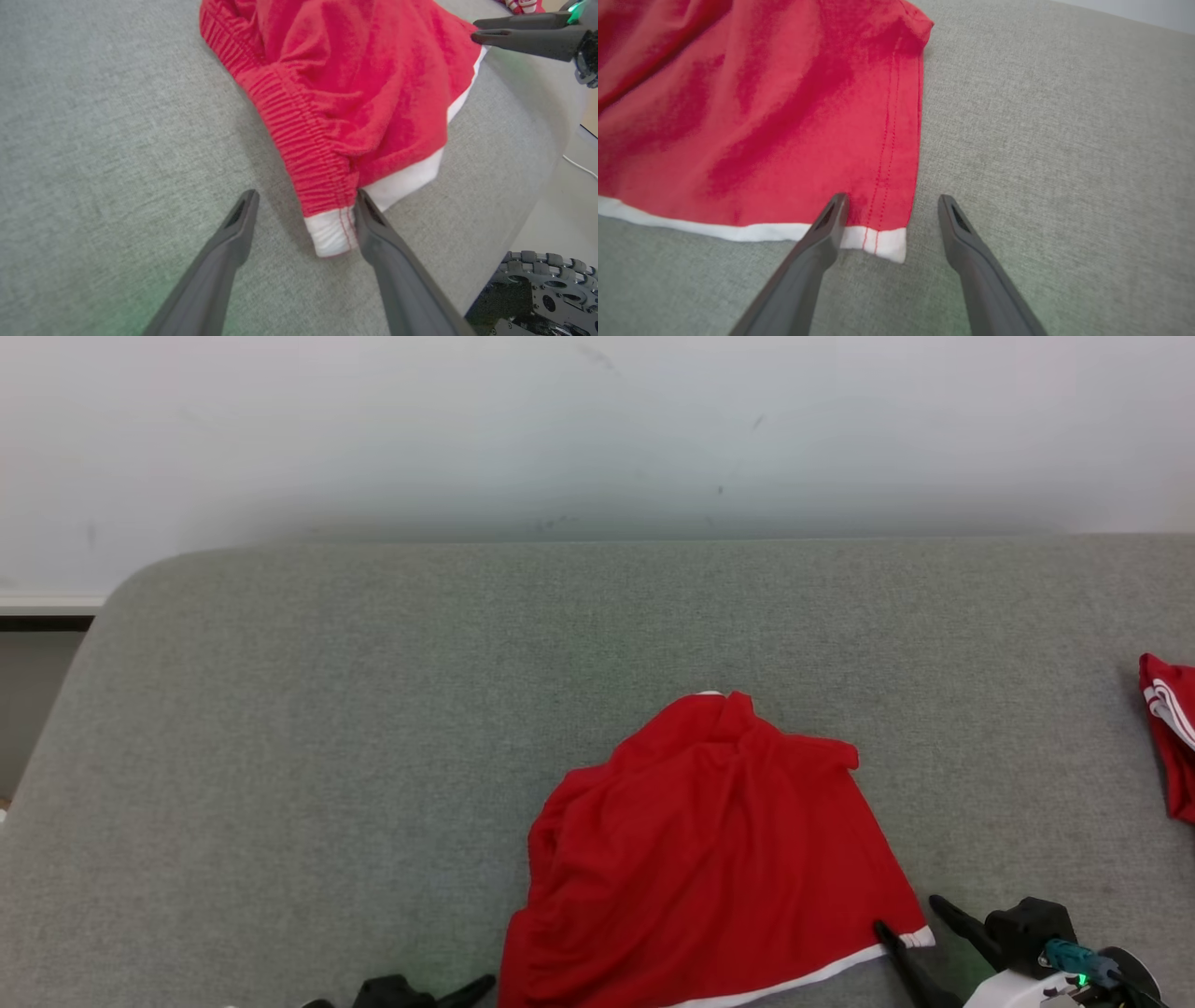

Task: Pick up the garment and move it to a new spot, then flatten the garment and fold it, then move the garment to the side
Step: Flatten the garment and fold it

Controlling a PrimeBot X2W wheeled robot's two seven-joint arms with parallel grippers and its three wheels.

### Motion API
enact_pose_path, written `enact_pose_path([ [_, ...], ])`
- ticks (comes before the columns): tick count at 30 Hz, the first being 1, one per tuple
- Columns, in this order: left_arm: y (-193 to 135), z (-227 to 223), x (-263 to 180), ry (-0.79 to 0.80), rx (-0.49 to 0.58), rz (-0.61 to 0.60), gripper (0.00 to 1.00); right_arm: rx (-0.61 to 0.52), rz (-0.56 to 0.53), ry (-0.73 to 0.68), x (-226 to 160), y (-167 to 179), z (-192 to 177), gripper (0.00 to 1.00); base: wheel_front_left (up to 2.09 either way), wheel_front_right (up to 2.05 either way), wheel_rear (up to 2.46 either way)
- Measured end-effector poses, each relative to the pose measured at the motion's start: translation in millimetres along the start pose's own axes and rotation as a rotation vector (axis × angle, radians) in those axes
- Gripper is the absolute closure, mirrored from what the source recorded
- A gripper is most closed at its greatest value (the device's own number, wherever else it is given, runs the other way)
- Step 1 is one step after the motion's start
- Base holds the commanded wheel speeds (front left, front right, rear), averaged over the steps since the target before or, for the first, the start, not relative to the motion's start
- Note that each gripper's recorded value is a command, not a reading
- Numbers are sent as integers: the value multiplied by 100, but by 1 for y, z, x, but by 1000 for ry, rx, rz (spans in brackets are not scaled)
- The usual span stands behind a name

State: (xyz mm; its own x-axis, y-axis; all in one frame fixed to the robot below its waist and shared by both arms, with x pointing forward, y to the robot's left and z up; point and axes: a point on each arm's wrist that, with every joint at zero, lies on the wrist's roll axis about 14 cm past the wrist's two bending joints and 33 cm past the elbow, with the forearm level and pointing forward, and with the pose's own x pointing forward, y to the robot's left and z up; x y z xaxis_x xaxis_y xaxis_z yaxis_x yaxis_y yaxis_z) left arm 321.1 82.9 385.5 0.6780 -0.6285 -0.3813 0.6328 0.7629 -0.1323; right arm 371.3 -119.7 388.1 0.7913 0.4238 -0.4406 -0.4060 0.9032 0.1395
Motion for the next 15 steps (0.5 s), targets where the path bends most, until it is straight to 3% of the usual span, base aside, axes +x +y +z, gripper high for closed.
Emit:
enact_pose_path([
  [15, -11, -2, -1, 1, -24, -25, 0, 8, 58, 90, 7, 16, -15, 0, 0, 0, 0],
])
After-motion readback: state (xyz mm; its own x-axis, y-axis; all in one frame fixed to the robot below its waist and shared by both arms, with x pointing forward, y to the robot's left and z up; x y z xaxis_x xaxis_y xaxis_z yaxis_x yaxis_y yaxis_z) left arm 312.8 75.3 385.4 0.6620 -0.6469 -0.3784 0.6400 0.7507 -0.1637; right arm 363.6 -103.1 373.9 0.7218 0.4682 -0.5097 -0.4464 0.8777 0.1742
